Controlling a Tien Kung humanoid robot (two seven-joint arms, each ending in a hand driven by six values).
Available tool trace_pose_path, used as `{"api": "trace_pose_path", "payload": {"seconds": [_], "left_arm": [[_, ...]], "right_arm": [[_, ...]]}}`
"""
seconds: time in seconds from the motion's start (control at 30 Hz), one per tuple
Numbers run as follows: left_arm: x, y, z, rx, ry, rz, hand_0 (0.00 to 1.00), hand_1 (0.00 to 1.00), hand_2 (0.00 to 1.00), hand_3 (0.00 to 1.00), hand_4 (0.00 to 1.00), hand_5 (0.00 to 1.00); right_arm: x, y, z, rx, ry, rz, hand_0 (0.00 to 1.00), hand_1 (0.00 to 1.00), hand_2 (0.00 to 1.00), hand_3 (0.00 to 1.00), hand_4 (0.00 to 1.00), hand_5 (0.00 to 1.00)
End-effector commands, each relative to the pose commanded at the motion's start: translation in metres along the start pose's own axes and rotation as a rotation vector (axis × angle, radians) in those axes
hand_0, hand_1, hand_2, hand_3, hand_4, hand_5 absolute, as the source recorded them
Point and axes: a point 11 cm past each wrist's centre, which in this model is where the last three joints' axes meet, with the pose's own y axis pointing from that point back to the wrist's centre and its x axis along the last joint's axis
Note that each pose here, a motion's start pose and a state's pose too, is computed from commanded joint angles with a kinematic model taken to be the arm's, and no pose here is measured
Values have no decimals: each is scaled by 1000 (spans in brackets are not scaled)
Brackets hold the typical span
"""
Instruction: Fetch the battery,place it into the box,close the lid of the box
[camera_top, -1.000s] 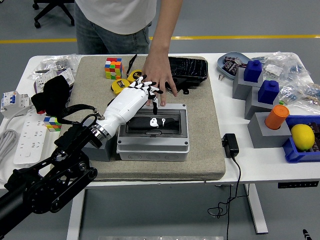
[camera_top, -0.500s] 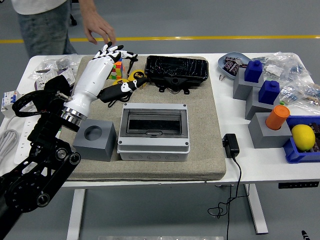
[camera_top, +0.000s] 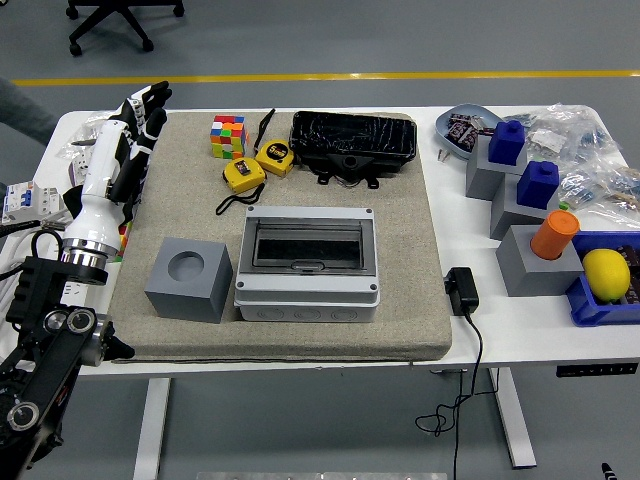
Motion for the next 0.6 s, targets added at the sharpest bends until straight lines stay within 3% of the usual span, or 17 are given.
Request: {"api": "trace_pose_path", "payload": {"seconds": [0.23, 0.37, 0.5, 0.53, 0.6], "left_arm": [[12, 11, -19, 91, 292, 82, 827, 897, 880, 863, 998, 998], [10, 15, -24, 116, 396, 81, 828, 892, 873, 852, 998, 998], [12, 20, -31, 146, 409, 82, 828, 892, 873, 852, 998, 998], [13, 22, -34, 157, 386, 84, 806, 822, 797, 763, 998, 998], [16, 24, -36, 166, 345, 86, 806, 822, 797, 763, 998, 998]], "right_arm": [[1, 0, -5, 9, 0, -2, 754, 673, 686, 729, 998, 998], [3, 0, -6, 9, 2, -1, 756, 675, 686, 730, 998, 998], [4, 0, -4, 4, 1, -1, 756, 675, 686, 730, 998, 998], [3, 0, -3, 4, 1, -1, 762, 679, 688, 731, 998, 998], [3, 0, -4, 5, -1, -3, 762, 679, 688, 731, 998, 998]]}}
